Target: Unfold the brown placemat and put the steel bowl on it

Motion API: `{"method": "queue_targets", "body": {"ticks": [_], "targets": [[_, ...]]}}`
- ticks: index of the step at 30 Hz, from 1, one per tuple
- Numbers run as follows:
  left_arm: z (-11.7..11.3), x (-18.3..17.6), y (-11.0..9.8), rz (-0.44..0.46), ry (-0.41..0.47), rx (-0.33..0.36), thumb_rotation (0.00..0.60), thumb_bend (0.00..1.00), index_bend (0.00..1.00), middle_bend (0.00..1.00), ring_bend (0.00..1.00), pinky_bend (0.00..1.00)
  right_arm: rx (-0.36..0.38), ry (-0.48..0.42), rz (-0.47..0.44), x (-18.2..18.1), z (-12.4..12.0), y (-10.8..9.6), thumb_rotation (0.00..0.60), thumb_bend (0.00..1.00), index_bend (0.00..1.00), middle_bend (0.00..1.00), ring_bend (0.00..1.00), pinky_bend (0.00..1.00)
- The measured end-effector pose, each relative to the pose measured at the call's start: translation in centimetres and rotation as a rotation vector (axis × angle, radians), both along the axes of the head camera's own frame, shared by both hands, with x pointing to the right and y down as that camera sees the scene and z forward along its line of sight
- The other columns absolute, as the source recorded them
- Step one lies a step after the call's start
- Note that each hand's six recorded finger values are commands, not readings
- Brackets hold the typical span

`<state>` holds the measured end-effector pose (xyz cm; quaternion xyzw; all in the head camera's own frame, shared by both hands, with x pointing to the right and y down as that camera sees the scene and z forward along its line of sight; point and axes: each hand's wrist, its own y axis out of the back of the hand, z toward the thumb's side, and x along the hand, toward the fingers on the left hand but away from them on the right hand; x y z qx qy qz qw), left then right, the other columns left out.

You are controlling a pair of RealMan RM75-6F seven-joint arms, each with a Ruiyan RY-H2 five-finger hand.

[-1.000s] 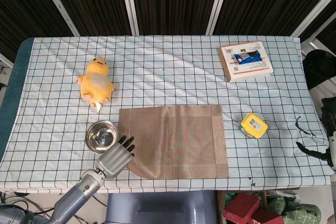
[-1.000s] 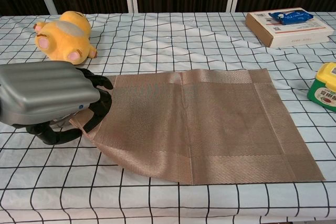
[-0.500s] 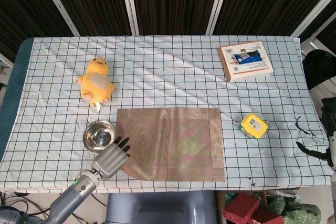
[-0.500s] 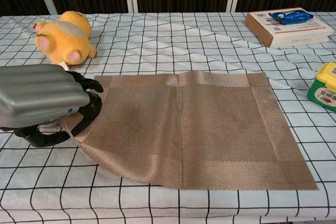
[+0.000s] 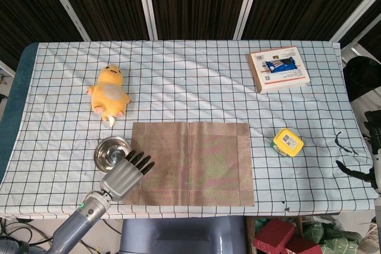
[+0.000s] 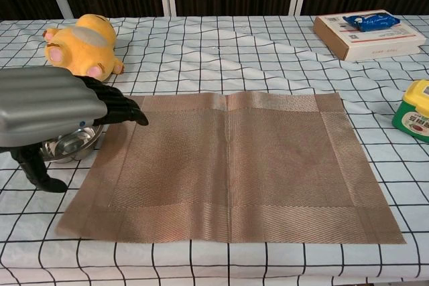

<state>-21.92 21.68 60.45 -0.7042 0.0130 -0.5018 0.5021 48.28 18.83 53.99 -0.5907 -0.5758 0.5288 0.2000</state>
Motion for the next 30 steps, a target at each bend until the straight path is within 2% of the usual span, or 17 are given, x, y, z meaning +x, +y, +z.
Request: {"method": "queue_targets", "body": {"ticks": [6,11,15,20,30], "targets": [[-1.5,-1.1,-0.3,-0.09,0.037,-0.005,0.6,0.04,0.11,0.11,0.07,0.13,-0.005,0.0,-0.003,-0.1,0.1,0.0,0.6,0.12,0.0,0.0,0.01,0.19],[-3.4,-3.4,-0.6,-0.18,0.053,0.019,0.6,0.04,0.23,0.13,0.07,0.13,-0.009,0.004,-0.009,-0.2,0.2,0.1,0.6,0.12,0.0,0.0,0.01,0.19],[-4.0,-6.3,-0.8,-0.265,0.03,0.035,0.6,0.04,0.27,0.15,0.07,0.14,-0.01,0.008,-0.013,-0.2,0.2,0.1,0.6,0.12,0.0,0.0,0.01,0.19],[-2.8,-8.8,-1.1,-0.314,-0.02,0.046,0.6,0.06,0.31,0.18,0.08,0.17,-0.016,0.01,-0.016,-0.3,0.3,0.2,0.6,0.12,0.0,0.0,0.01,0.19],[2.0,-12.3,-2.5,-0.354,-0.109,0.057,0.6,0.06,0.36,0.21,0.1,0.2,-0.019,0.014,-0.011,-0.2,0.3,0.2,0.6,0.12,0.0,0.0,0.01,0.19]]}}
